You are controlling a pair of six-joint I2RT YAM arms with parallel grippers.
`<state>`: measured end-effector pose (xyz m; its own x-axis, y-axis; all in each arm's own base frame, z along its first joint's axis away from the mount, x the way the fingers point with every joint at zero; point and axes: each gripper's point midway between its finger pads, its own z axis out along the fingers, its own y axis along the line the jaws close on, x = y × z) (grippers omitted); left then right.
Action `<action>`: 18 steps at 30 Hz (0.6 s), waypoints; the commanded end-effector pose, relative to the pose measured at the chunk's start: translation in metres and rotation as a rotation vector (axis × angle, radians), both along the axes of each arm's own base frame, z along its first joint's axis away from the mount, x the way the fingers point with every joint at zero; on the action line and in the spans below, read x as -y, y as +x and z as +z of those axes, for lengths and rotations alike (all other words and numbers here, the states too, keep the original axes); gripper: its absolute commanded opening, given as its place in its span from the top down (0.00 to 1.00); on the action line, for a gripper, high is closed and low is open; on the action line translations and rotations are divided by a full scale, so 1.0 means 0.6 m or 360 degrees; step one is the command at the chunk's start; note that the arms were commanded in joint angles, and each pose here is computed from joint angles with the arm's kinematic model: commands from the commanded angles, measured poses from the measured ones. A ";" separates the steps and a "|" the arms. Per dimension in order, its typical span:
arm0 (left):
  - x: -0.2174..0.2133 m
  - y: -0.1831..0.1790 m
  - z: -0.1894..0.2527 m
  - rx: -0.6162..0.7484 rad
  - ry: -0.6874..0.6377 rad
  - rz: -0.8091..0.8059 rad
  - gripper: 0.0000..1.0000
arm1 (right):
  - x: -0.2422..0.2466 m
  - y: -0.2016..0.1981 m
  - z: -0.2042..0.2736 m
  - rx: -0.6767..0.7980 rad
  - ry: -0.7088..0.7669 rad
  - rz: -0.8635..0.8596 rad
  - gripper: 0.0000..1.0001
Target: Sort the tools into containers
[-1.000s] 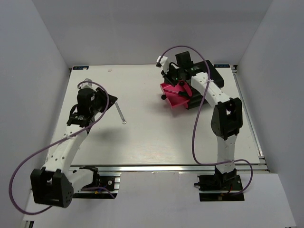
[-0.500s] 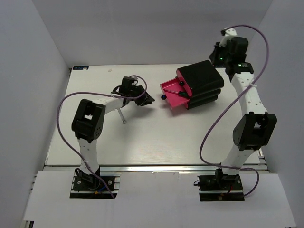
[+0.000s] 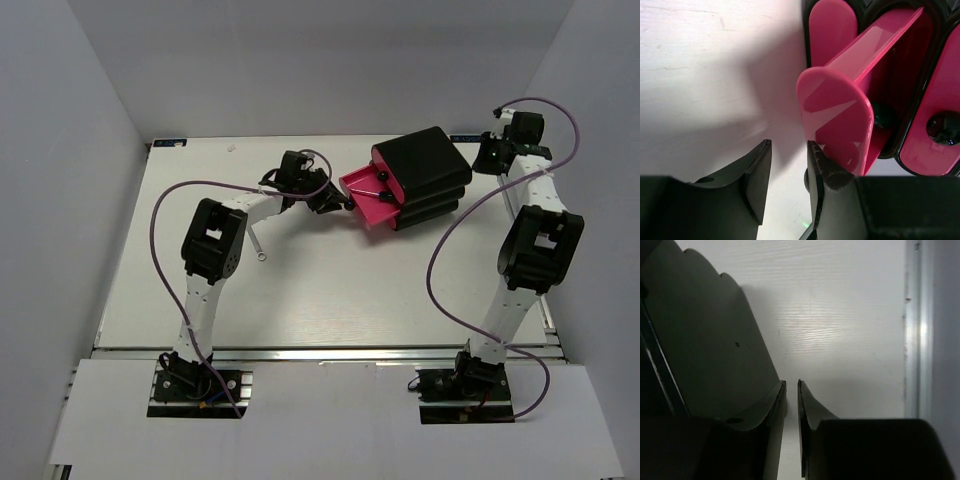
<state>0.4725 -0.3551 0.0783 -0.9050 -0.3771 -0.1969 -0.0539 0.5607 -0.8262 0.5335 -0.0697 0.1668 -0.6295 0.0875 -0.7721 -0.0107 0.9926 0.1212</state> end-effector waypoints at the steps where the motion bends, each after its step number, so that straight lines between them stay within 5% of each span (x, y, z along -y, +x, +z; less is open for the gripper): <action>1: 0.024 -0.005 0.035 0.0036 -0.0062 -0.0072 0.55 | -0.032 0.006 0.003 -0.0038 0.0009 0.0223 0.79; 8: 0.067 0.023 0.050 0.0081 -0.0144 -0.0115 0.54 | -0.091 -0.010 -0.013 -0.0063 0.0200 0.0531 0.81; 18: 0.154 0.057 0.057 0.0122 -0.0336 -0.0174 0.52 | -0.111 -0.020 -0.012 -0.0084 0.0284 0.0559 0.82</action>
